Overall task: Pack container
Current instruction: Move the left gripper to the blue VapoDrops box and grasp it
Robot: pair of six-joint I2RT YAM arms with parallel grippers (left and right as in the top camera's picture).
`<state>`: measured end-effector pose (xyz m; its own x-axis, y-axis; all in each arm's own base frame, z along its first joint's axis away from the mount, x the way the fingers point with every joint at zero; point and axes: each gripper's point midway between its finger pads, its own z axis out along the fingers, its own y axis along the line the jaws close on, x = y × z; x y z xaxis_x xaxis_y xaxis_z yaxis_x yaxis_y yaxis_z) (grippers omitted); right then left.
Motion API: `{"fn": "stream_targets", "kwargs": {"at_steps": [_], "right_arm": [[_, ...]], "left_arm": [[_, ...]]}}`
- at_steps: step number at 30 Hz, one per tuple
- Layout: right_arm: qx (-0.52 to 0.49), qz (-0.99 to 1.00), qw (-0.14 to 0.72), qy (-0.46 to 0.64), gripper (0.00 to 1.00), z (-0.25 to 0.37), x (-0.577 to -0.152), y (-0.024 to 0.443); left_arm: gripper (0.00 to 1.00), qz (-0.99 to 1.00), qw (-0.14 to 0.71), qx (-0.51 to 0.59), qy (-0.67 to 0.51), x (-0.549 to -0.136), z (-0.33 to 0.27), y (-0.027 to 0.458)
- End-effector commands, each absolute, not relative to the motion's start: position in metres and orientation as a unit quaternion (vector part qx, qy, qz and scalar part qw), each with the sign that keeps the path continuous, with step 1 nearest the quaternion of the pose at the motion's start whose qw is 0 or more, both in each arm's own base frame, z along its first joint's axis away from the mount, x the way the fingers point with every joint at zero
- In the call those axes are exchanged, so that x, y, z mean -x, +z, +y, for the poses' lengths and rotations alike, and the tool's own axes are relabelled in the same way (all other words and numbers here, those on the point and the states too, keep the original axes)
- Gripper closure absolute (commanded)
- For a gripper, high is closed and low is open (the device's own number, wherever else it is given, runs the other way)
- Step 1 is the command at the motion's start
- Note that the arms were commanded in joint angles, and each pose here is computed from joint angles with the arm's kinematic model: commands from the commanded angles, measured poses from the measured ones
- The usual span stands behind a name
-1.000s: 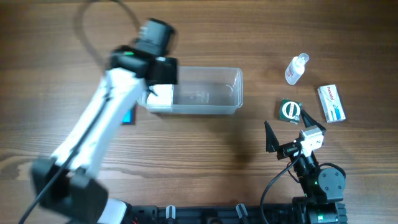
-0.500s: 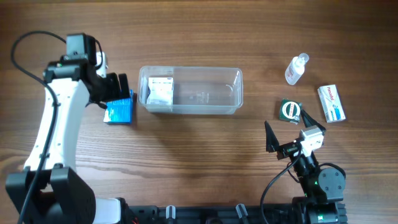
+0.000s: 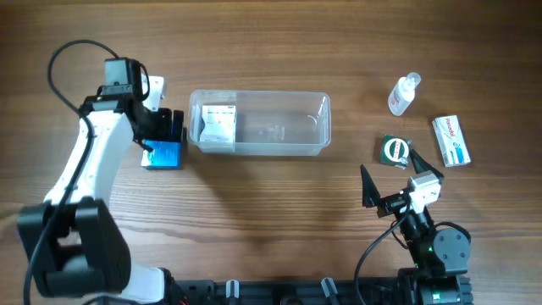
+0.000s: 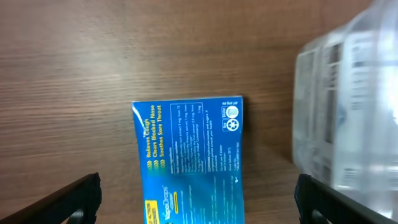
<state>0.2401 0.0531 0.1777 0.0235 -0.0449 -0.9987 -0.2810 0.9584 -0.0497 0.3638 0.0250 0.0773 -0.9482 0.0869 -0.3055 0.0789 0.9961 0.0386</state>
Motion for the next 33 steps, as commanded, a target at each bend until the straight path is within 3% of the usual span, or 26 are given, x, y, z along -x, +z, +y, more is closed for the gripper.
{"fn": "stream_targets", "kwargs": {"at_steps": [1, 18, 22, 33], "right_arm": [[0.116, 0.691, 0.709, 0.078, 0.00, 0.051, -0.240, 0.180], [0.116, 0.691, 0.709, 0.078, 0.00, 0.051, -0.240, 0.180], [0.116, 0.691, 0.709, 0.078, 0.00, 0.051, -0.240, 0.180], [0.116, 0.691, 0.709, 0.078, 0.00, 0.051, -0.240, 0.180]], "left_arm": [[0.00, 0.990, 0.124, -0.059, 0.017, -0.364, 0.027, 0.049], [0.01, 0.993, 0.078, -0.083, 0.013, -0.365, 0.028, -0.001], [0.16, 0.993, 0.081, -0.083, 0.013, -0.366, 0.028, 0.000], [0.27, 0.993, 0.078, -0.082, 0.013, -0.364, 0.028, 0.000]]}}
